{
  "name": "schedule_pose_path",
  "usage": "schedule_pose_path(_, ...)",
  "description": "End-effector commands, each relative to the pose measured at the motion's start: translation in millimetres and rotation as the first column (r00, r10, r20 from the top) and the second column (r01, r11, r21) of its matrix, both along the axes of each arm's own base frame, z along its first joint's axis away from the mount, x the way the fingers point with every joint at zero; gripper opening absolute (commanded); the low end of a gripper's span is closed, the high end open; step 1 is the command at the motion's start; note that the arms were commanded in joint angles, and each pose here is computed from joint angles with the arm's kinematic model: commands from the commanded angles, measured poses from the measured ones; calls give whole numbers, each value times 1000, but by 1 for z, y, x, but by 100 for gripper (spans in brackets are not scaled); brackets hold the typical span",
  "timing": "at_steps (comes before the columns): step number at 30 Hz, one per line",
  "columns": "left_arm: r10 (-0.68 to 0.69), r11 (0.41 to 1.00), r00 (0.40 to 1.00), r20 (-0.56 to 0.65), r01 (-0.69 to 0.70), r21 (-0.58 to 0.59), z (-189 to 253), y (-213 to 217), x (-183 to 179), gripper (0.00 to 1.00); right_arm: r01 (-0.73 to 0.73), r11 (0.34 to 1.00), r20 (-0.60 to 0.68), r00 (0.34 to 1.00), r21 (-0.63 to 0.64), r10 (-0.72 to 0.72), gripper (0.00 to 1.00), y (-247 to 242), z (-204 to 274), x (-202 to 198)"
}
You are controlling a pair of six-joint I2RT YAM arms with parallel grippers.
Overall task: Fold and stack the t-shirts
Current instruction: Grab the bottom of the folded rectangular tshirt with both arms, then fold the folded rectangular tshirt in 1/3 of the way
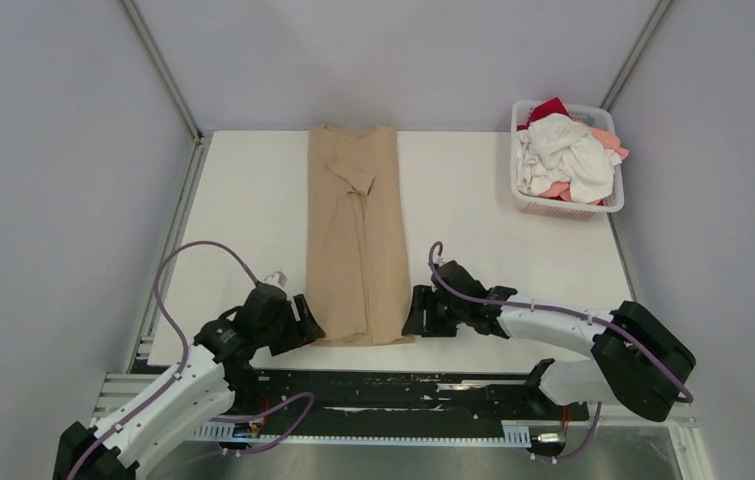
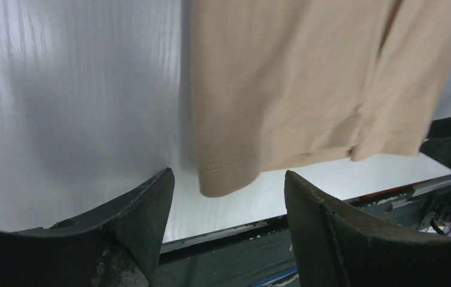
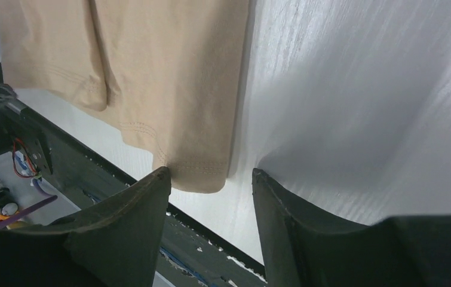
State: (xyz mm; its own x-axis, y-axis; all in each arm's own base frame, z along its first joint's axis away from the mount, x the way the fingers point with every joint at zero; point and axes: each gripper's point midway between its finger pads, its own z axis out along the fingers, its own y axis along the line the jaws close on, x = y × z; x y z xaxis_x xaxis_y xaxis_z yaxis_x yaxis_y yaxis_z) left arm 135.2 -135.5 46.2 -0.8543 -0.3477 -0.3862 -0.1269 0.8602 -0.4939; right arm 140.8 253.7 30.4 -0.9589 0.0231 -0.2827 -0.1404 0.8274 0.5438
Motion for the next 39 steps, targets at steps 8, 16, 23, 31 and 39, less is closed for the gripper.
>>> schedule_pose_path(8,16,995,996,-87,-24,-94,-39,-17,-7,48,11,1000,-35,999,25,-10,28,12,-13,-4)
schedule_pose_path(16,-8,994,985,-170,-11,-112,-40,-16,-29,0,-43,998,-12,999,44,43,0,10,-3,-22)
schedule_pose_path(23,-190,928,978,-90,149,-340,-1,-43,-54,0,-166,978,24,986,130,164,0,14,24,-51)
schedule_pose_path(31,-186,880,961,206,256,-399,62,-71,-5,0,-175,978,188,970,117,152,0,37,60,-6)
schedule_pose_path(39,-93,965,969,228,144,-218,79,-63,87,0,28,995,353,934,101,-62,0,51,109,104)
